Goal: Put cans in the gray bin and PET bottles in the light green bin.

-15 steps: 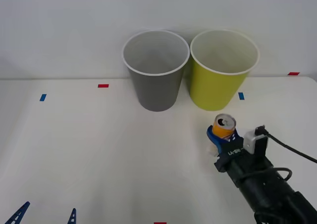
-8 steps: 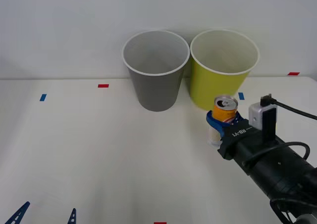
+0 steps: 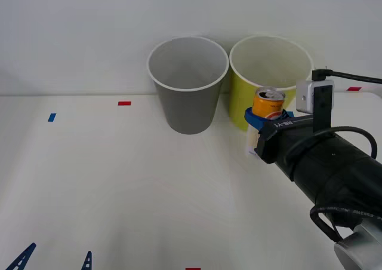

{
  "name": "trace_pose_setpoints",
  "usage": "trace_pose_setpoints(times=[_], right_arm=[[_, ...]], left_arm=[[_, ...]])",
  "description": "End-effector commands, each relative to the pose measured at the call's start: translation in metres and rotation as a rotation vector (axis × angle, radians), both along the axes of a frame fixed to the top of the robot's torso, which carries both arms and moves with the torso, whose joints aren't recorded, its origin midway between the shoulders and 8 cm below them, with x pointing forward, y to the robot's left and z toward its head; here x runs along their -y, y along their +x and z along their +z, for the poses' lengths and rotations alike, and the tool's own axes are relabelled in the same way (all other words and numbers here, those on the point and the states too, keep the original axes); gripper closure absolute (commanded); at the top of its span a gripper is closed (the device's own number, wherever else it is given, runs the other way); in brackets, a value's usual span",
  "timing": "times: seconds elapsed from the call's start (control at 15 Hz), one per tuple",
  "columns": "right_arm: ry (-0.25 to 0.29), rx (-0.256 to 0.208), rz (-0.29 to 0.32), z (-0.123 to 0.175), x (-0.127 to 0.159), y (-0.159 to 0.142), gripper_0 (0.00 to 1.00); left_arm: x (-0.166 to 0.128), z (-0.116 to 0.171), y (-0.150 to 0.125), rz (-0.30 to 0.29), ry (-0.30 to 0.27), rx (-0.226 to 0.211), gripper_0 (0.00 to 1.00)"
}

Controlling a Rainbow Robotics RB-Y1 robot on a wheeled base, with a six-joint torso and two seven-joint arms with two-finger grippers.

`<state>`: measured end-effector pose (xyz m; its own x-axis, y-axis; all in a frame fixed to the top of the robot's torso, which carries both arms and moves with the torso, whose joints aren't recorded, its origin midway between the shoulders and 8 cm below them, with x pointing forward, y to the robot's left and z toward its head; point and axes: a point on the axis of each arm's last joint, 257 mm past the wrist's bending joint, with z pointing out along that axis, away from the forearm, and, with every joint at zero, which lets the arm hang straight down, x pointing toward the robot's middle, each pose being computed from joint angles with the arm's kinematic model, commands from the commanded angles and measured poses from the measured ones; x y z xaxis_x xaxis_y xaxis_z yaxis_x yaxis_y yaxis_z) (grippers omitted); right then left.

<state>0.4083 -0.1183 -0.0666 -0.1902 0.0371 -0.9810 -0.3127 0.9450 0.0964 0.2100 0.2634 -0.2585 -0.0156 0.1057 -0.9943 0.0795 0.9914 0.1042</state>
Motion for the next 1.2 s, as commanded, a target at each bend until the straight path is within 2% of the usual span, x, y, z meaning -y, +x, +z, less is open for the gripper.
trace_pose_setpoints(times=[0.07,0.33,0.47,0.53,0.6,0.87,0.93,1.07,1.2], right_arm=[[0.081,-0.028,0.021,0.018,-0.019,0.005,1.0],[0.147,0.006,0.106,0.059,-0.033,0.009,1.0],[0.156,-0.006,0.133,0.074,-0.029,0.011,1.0],[0.133,-0.008,0.15,0.082,-0.028,0.011,1.0],[0.105,0.014,0.161,0.092,-0.028,0.011,1.0],[0.083,0.114,0.242,0.135,-0.048,0.006,1.0],[0.049,0.129,0.267,0.139,-0.054,0.014,1.0],[0.047,0.161,0.287,0.147,-0.059,0.032,1.0],[0.014,0.196,0.292,0.15,-0.059,0.054,1.0]], left_arm=[[0.0,0.0,0.0,0.0,0.0,0.0,0.0],[0.0,0.0,0.0,0.0,0.0,0.0,0.0],[0.0,0.0,0.0,0.0,0.0,0.0,0.0],[0.0,0.0,0.0,0.0,0.0,0.0,0.0],[0.0,0.0,0.0,0.0,0.0,0.0,0.0],[0.0,0.0,0.0,0.0,0.0,0.0,0.0],[0.0,0.0,0.0,0.0,0.0,0.0,0.0],[0.0,0.0,0.0,0.0,0.0,0.0,0.0],[0.0,0.0,0.0,0.0,0.0,0.0,0.0]])
